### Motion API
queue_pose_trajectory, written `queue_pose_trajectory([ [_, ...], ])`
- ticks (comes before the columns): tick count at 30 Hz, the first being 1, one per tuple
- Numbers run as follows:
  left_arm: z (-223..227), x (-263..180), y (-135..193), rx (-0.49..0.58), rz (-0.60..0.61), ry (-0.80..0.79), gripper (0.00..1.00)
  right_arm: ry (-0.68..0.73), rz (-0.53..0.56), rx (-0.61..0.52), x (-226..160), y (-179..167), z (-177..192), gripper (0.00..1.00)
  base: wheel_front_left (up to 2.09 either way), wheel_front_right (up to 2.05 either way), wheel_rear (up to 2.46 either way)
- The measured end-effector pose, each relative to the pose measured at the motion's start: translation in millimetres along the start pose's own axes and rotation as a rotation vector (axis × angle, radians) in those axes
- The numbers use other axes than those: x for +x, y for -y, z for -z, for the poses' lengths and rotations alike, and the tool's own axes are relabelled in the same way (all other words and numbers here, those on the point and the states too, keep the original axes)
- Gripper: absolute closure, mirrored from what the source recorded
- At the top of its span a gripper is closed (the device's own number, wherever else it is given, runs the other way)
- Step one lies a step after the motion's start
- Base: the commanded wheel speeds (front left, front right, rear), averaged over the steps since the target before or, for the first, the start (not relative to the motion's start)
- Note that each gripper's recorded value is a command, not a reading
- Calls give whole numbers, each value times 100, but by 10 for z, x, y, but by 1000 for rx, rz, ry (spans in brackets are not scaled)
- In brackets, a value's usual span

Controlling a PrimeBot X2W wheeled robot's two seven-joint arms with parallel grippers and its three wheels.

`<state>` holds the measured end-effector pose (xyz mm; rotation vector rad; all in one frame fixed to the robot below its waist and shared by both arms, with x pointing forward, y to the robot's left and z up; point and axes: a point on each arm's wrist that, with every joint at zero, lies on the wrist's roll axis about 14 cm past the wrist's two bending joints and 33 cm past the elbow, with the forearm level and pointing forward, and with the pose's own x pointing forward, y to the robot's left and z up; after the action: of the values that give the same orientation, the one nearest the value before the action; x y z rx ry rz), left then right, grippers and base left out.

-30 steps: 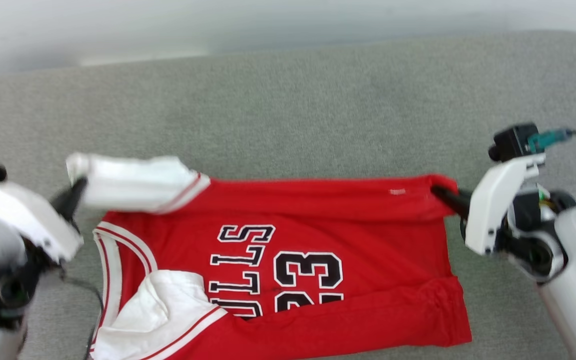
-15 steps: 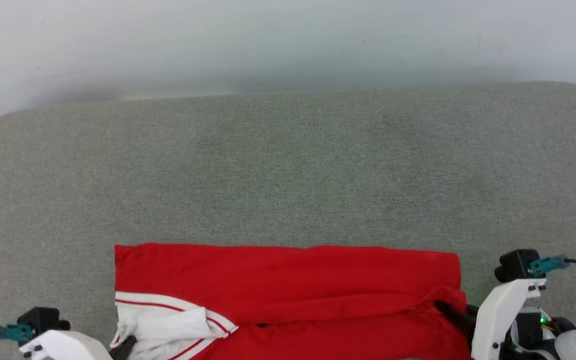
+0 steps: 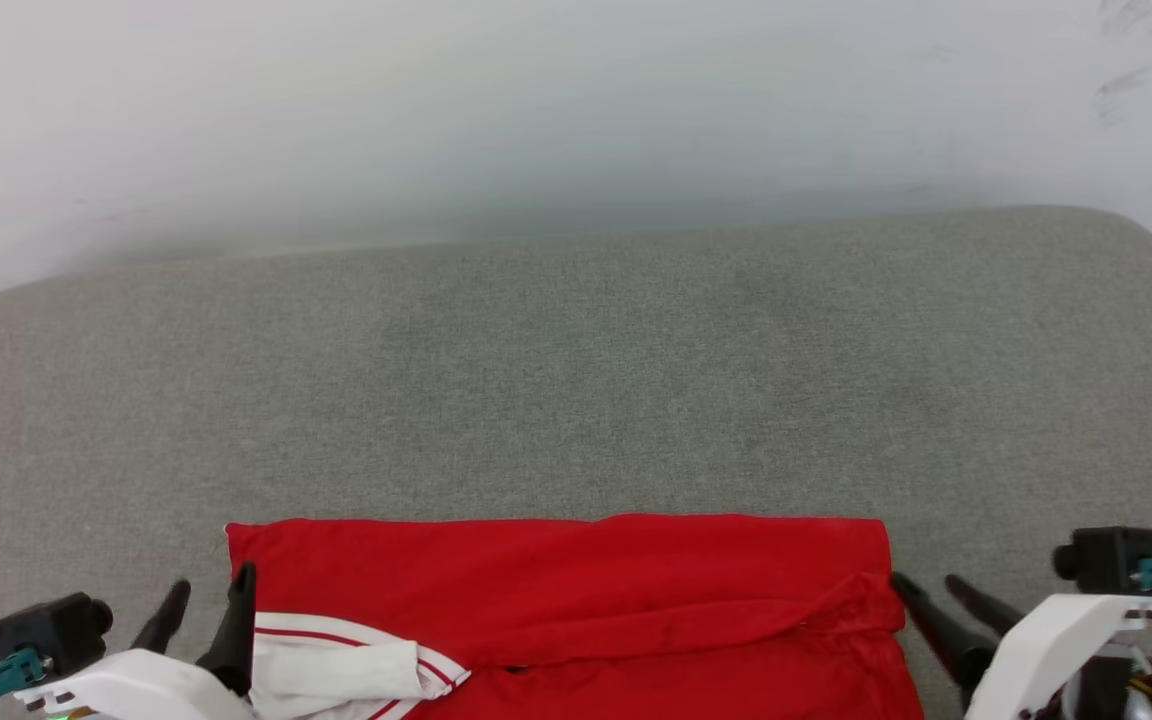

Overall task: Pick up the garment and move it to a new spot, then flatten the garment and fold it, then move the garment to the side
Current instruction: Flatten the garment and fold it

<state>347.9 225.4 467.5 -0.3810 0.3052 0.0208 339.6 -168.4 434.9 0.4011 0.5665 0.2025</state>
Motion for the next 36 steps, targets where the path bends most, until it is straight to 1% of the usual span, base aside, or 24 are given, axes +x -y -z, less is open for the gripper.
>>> queue_pose_trajectory([
  [3, -231, -4, 172, 66, 36, 124, 0, 43, 38, -12, -103, 110, -175, 0, 0, 0, 0],
  [7, -519, -55, 331, 118, 52, 287, 0, 41, 108, -34, -215, 323, -313, 0, 0, 0, 0],
  [12, -735, -143, 428, 180, 53, 410, 0, -59, 162, -56, -226, 476, -284, 0, 0, 0, 0],
  [14, -767, -161, 417, 176, 39, 434, 0, -120, 173, -80, -185, 494, -207, 0, 0, 0, 0],
  [18, -716, -154, 340, 191, 10, 430, 0, -203, 147, -61, -22, 428, -41, 0, 0, 0, 0],
  [24, -577, -106, 277, 194, -8, 394, 0, -333, 58, -28, 298, 163, 265, 0, 0, 0, 0],
  [28, -499, -85, 242, 193, -19, 373, 0, -446, 31, -18, 389, 103, 507, 0, 0, 0, 0],
  [29, -491, -80, 236, 193, -22, 371, 0, -463, 28, -21, 403, 97, 528, 54, 0, 0, 0],
  [30, -493, -76, 233, 196, -23, 372, 0, -474, 23, -23, 416, 86, 544, 100, 0, 0, 0],
  [36, -510, -59, 265, 212, -10, 378, 0, -465, 0, -11, 427, 15, 526, 100, 0, 0, 0],
])
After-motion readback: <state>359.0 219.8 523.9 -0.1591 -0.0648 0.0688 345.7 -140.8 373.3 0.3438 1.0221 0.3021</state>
